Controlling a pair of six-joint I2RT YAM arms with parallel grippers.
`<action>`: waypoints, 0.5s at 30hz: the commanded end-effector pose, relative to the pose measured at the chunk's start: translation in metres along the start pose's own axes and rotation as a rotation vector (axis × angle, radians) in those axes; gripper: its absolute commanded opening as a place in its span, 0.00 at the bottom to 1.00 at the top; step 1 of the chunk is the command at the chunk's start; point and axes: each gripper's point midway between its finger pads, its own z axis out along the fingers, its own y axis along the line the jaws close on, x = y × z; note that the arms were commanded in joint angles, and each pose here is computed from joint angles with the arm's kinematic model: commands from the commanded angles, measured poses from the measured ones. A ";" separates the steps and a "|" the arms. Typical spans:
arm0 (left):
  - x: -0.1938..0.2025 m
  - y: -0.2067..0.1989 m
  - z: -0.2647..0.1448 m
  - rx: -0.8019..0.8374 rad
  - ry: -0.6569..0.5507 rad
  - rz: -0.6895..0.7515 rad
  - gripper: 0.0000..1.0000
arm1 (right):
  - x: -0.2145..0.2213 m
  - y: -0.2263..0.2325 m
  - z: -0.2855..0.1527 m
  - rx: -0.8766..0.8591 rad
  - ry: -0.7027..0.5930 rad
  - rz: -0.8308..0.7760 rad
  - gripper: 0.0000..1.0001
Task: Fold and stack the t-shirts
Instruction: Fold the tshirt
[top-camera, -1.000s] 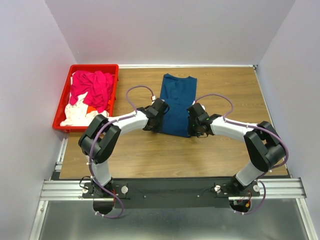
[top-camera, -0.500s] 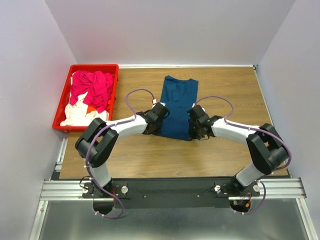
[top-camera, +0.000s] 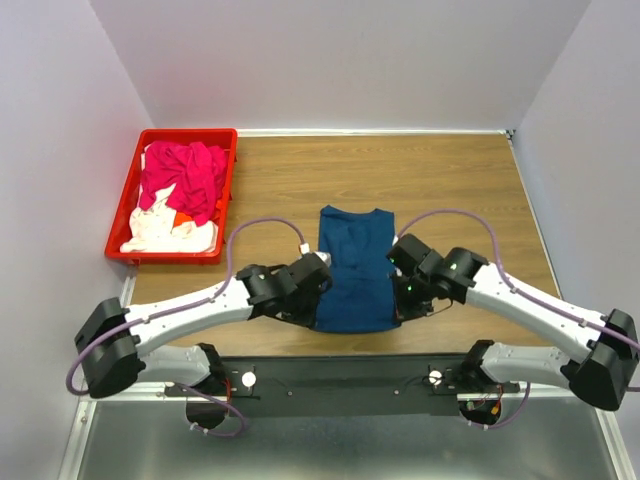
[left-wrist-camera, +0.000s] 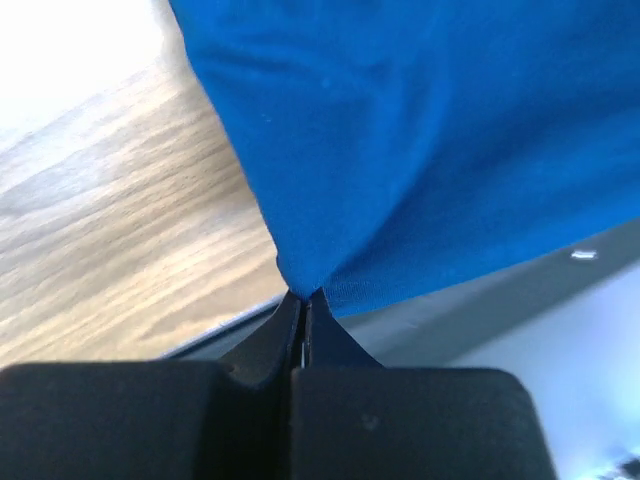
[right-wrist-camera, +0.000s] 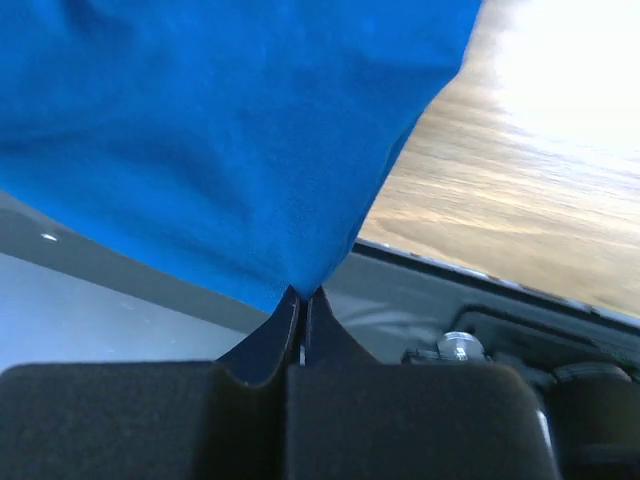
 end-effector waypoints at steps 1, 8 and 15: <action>-0.035 -0.004 -0.033 0.040 -0.090 -0.064 0.00 | -0.029 -0.015 -0.038 0.175 -0.084 0.005 0.01; -0.144 0.046 -0.039 -0.071 -0.284 -0.033 0.00 | -0.128 -0.024 -0.054 0.360 -0.301 -0.078 0.01; -0.226 0.031 -0.062 -0.026 -0.417 0.019 0.00 | -0.200 -0.048 -0.075 0.325 -0.397 -0.033 0.01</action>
